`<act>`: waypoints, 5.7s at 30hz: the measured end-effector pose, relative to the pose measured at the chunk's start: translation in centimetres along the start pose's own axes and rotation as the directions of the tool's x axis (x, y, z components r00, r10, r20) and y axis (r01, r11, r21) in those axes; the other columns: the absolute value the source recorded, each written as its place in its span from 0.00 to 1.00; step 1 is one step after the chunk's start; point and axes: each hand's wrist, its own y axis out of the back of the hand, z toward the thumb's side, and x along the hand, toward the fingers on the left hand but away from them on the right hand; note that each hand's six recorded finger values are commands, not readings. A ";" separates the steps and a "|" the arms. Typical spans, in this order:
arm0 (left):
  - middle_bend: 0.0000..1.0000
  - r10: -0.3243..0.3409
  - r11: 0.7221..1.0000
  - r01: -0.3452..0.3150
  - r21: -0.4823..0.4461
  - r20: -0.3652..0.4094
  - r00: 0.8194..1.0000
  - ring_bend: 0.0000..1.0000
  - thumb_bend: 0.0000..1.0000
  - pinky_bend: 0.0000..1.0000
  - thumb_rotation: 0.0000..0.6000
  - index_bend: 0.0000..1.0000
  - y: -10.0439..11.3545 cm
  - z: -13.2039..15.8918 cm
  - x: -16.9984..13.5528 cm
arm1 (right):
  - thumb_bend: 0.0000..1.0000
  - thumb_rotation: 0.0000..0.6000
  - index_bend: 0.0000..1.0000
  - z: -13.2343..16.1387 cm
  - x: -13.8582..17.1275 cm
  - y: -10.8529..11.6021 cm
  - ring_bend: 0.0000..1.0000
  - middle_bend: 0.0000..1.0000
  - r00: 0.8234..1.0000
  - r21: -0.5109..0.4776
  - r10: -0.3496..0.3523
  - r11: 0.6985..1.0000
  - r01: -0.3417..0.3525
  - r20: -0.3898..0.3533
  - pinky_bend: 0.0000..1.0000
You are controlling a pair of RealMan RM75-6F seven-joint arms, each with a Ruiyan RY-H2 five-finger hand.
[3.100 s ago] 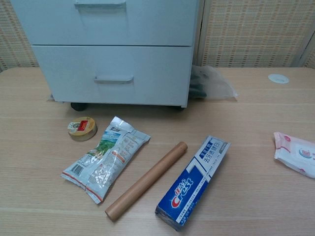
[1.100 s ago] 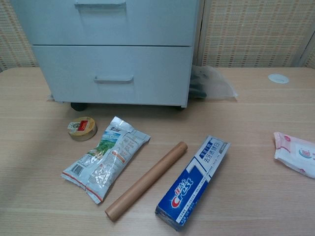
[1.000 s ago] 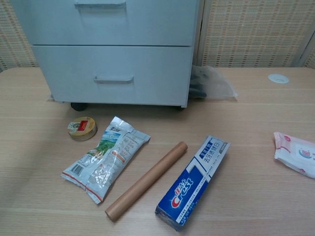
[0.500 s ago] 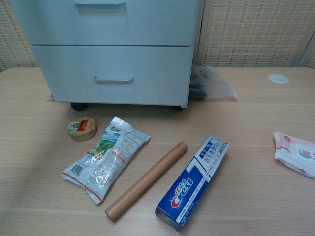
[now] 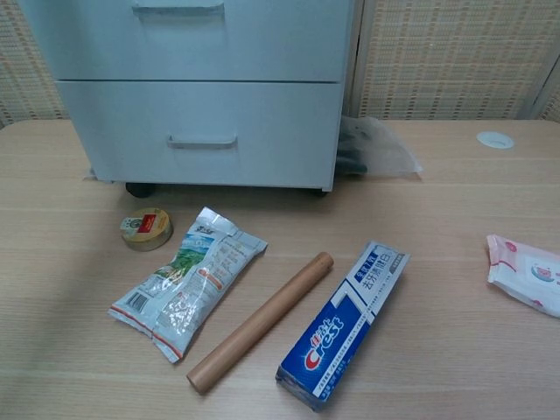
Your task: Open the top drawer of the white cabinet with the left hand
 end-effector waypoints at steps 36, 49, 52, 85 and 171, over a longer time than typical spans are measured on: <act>1.00 0.057 0.998 -0.057 0.030 0.004 0.998 0.96 0.14 1.00 1.00 0.45 -1.4 1.5 1.1 | 0.25 1.00 0.23 -0.9 0.6 0.3 0.31 0.32 1.000 -0.003 -0.005 1.000 0.005 0.028 0.31; 1.00 0.063 0.998 -0.063 0.027 -0.005 0.998 0.96 0.14 1.00 1.00 0.49 -1.5 1.4 1.2 | 0.24 1.00 0.23 -1.1 0.6 0.4 0.31 0.32 1.000 -0.002 -0.003 1.000 0.003 0.031 0.31; 1.00 0.067 0.997 -0.067 0.025 -0.005 0.998 0.96 0.14 1.00 1.00 0.49 -1.5 1.4 1.1 | 0.24 1.00 0.23 -1.1 0.6 0.4 0.31 0.32 0.999 -0.001 -0.004 1.000 0.004 0.032 0.31; 1.00 0.078 0.997 -0.078 0.004 -0.006 0.997 0.97 0.14 1.00 1.00 0.53 -1.6 1.7 1.2 | 0.23 1.00 0.23 -1.4 0.7 0.4 0.31 0.32 0.999 -0.004 -0.006 1.000 0.006 0.041 0.31; 1.00 0.164 0.980 -0.156 -0.121 0.062 0.984 0.97 0.14 1.00 1.00 0.53 1.0 3.2 -2.4 | 0.22 1.00 0.23 -1.2 0.3 0.3 0.31 0.32 0.999 -0.003 -0.005 1.000 0.005 0.043 0.31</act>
